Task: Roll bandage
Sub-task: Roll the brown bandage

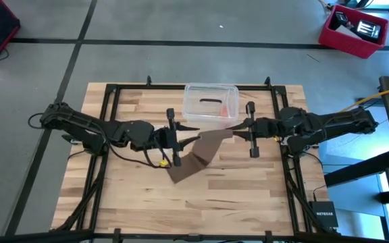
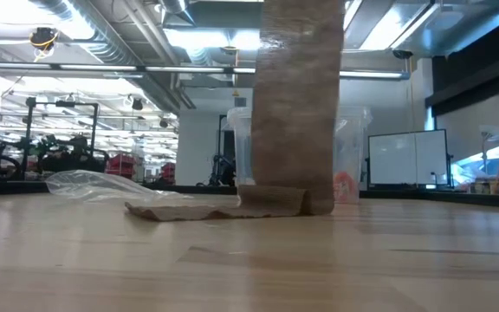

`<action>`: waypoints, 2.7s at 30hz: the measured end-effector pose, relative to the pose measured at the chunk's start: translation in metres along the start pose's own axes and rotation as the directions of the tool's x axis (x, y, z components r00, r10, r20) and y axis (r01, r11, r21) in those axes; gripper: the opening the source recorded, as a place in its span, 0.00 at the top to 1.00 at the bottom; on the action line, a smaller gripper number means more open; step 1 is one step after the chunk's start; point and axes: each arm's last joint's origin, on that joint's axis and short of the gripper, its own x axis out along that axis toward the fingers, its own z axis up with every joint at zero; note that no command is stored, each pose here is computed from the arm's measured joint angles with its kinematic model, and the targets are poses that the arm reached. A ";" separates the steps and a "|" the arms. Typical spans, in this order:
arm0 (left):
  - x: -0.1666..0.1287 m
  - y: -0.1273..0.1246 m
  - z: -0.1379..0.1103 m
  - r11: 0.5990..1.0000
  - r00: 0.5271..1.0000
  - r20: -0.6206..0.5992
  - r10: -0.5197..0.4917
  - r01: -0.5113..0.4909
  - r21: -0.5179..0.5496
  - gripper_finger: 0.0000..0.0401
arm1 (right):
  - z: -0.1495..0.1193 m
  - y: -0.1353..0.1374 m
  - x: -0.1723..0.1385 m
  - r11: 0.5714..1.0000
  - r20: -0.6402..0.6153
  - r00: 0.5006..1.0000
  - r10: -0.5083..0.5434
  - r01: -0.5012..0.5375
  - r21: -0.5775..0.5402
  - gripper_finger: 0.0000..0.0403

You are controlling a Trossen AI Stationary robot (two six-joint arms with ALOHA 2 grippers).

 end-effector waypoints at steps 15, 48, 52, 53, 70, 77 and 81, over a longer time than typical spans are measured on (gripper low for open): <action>0.001 -0.002 0.000 0.994 1.000 -0.011 0.028 -0.027 0.104 0.63 | 0.003 0.001 0.004 0.999 -0.014 0.999 0.032 -0.032 0.029 0.97; 0.006 -0.011 -0.002 0.989 1.000 -0.004 0.019 -0.019 0.146 0.99 | 0.003 -0.003 0.007 0.991 -0.104 0.992 -0.068 0.079 0.108 0.63; -0.005 -0.005 0.009 0.993 0.998 0.048 0.038 -0.043 0.112 0.99 | 0.020 -0.010 -0.022 0.989 -0.199 0.975 -0.100 0.120 0.092 0.52; -0.006 -0.003 0.012 0.994 0.997 0.067 0.045 -0.052 0.099 0.99 | 0.023 -0.011 -0.028 0.989 -0.214 0.972 -0.097 0.118 0.089 0.50; -0.012 0.010 0.029 0.981 0.968 0.215 0.131 -0.158 0.115 0.99 | -0.045 0.007 -0.009 0.986 -0.173 0.985 -0.024 0.052 0.158 0.52; -0.011 0.015 0.028 0.967 0.964 0.203 0.170 -0.203 0.155 0.99 | -0.081 0.017 0.018 0.982 -0.142 0.989 -0.030 0.056 0.181 0.52; -0.012 0.016 0.028 0.964 0.964 0.201 0.176 -0.210 0.162 0.99 | -0.089 0.019 0.030 0.976 -0.186 0.981 -0.047 0.084 0.199 0.52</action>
